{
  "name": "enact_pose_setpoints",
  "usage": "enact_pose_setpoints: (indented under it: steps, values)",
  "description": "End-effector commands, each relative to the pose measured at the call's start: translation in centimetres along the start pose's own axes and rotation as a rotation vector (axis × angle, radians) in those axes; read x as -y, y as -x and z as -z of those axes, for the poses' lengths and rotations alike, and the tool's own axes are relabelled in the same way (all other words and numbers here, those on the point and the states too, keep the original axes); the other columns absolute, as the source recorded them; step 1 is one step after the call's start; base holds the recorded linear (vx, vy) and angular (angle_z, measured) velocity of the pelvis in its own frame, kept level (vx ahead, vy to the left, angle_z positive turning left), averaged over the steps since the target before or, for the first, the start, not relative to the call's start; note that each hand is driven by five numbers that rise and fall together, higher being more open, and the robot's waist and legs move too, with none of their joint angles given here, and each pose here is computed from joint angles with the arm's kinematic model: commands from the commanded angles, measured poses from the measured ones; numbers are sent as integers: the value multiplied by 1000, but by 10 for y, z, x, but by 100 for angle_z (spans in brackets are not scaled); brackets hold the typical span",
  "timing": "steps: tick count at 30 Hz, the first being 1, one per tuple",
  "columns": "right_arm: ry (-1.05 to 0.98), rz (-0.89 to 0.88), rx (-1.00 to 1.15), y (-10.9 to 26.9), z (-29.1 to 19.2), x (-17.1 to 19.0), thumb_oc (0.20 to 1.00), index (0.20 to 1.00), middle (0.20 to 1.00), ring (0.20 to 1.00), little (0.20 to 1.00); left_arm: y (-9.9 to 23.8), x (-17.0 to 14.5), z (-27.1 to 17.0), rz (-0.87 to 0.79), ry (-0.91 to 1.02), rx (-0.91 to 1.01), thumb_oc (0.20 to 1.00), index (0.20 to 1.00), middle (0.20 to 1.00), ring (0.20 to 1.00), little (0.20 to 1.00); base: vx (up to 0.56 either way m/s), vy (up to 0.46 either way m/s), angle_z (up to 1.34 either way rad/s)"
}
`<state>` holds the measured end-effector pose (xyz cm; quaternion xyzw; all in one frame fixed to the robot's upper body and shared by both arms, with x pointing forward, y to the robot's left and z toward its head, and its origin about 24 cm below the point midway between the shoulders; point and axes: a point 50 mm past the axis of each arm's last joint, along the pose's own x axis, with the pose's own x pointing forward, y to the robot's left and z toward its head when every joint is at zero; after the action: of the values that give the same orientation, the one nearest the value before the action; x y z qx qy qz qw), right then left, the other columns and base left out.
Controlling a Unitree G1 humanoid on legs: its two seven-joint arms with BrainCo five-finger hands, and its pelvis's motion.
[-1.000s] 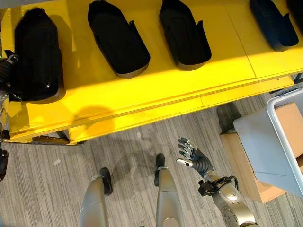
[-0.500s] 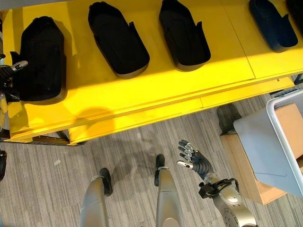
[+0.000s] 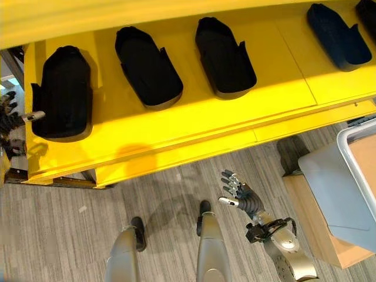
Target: Move parts from the plastic box to the shelf.
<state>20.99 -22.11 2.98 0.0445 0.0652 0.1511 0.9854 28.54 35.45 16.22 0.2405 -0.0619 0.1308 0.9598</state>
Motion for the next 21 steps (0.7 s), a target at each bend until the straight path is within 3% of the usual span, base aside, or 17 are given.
enact_pose_setpoints:
  steps: [1,4,7,21]
  values:
    - [73,17,93,3,-16,5,1000,1000,1000,1000,1000,6,-51,-8,-205,-38,48,1000,1000,1000,1000,1000,-1,-19,22]
    - [79,28,126,3,-22,6,1000,1000,1000,1000,1000,35,-40,-10,-202,-38,134,1000,1000,1000,1000,1000,14,-14,14]
    - [87,29,152,0,-27,6,1000,1000,1000,1000,1000,66,-13,-18,-168,-170,237,1000,1000,1000,1000,1000,24,-28,10]
    - [104,39,246,0,-46,3,1000,1000,1000,1000,1000,95,40,-44,15,-681,506,1000,1000,1000,1000,1000,38,-30,5]
